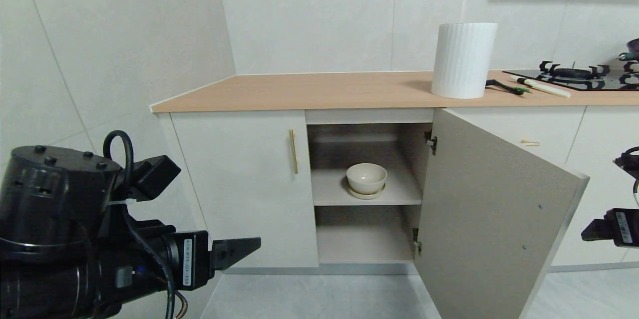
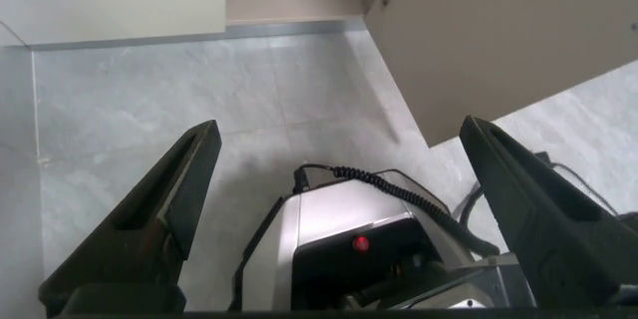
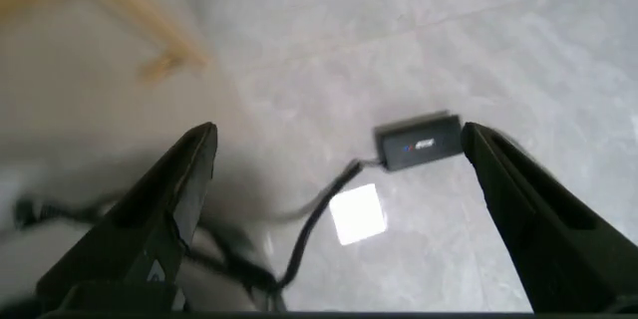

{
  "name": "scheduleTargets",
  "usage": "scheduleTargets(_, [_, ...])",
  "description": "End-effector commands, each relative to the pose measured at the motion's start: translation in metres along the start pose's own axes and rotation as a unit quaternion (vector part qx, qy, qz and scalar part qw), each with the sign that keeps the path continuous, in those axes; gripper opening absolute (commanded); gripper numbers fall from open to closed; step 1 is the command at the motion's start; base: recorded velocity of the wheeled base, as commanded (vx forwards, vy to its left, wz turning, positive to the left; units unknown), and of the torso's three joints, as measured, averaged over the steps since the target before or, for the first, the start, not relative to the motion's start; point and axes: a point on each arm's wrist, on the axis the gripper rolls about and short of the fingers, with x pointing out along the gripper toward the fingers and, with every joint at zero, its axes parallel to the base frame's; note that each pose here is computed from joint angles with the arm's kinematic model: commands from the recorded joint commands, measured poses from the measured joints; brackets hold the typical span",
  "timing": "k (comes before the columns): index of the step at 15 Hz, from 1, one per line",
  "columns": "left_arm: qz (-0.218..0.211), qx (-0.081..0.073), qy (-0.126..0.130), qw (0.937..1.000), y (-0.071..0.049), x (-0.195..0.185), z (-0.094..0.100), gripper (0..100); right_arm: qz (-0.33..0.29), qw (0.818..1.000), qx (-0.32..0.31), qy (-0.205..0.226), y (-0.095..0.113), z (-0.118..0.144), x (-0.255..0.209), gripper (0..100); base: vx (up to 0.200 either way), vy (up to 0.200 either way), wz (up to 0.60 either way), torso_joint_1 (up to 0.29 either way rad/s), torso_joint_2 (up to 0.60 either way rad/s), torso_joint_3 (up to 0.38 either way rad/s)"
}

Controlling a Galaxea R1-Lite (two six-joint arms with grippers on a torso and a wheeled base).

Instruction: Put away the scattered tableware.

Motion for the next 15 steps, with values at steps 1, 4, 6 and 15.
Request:
scheduleTargets(1, [0.000, 0.000, -0.001, 1.0000, 0.000, 0.000, 0.000, 100, -0.010, 1.000, 0.009, 0.015, 0.001, 0.005, 0.022, 100, 0.000, 0.000, 0.00, 0.000, 0.00, 0.000])
scheduleTargets(4, [0.000, 0.000, -0.001, 1.0000, 0.000, 0.000, 0.000, 100, -0.009, 0.998, 0.047, 0.028, 0.012, 0.013, 0.068, 100, 0.000, 0.000, 0.00, 0.000, 0.00, 0.000])
scheduleTargets(6, [0.000, 0.000, -0.001, 1.0000, 0.000, 0.000, 0.000, 100, -0.006, 0.998, 0.058, 0.024, 0.017, 0.015, 0.083, 100, 0.000, 0.000, 0.00, 0.000, 0.00, 0.000])
scheduleTargets(15, [-0.007, -0.001, -0.018, 0.9998, -0.002, -0.001, 0.005, 100, 0.127, 0.992, 0.002, 0.016, 0.085, 0.013, 0.069, 100, 0.000, 0.000, 0.00, 0.000, 0.00, 0.000])
